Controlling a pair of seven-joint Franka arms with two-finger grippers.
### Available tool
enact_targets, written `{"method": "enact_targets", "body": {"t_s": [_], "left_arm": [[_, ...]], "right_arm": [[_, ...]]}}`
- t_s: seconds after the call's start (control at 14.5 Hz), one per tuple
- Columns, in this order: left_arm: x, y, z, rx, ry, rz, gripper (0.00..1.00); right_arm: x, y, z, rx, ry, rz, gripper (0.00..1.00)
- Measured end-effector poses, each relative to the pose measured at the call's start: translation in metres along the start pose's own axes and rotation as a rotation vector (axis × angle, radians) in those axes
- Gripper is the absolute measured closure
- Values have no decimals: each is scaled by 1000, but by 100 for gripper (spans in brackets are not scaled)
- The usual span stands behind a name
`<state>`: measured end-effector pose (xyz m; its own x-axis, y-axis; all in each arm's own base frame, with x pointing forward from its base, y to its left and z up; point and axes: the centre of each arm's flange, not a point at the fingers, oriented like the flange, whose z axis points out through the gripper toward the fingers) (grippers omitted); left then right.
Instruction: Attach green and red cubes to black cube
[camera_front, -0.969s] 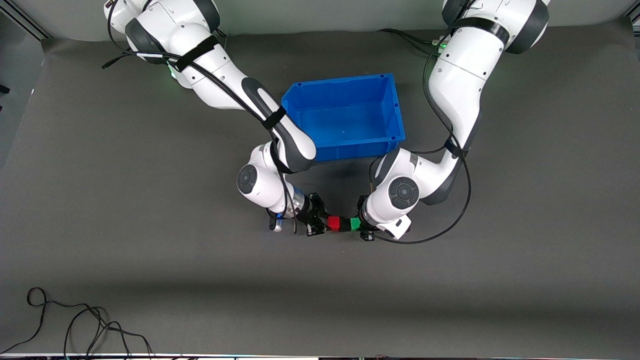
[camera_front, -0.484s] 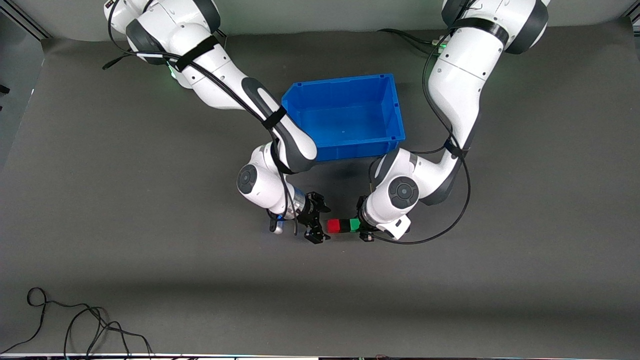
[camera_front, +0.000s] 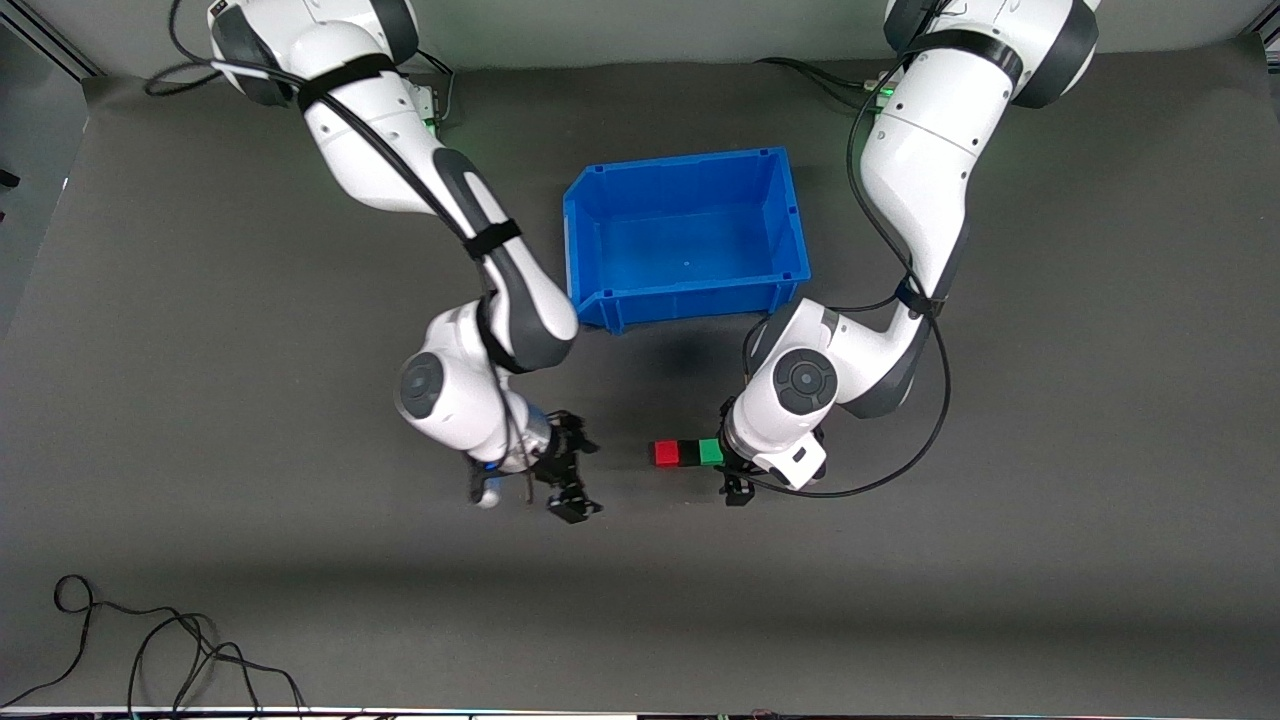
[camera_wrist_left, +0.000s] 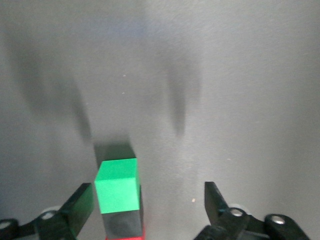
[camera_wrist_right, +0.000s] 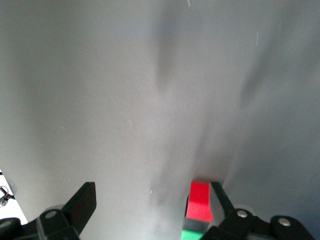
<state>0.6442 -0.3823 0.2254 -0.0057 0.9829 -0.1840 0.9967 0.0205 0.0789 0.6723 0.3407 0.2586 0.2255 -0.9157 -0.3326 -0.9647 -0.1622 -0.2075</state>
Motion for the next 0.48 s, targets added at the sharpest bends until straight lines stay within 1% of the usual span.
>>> {"method": "enact_targets", "body": {"t_s": [0.07,0.14,0.28,0.35,0.48], "left_arm": [[5,5,-5,-4,13,-1,0],[13,12,-13,-11,42,13,0],[29,26,-43,-13,97,103,0],[37,32,-61,-11,110,149,0],[61,44,-94,-4,129,197,0]], "right_arm": [[12,-5,-15,-21,28,-73,0],[27,-9,-31,-47,56,-155,0],[68,-18,-69,-92,95,-318,0],[89,-21,-91,-116,109,-396,0],[128,-24,-139,-161,121,-540,0]]}}
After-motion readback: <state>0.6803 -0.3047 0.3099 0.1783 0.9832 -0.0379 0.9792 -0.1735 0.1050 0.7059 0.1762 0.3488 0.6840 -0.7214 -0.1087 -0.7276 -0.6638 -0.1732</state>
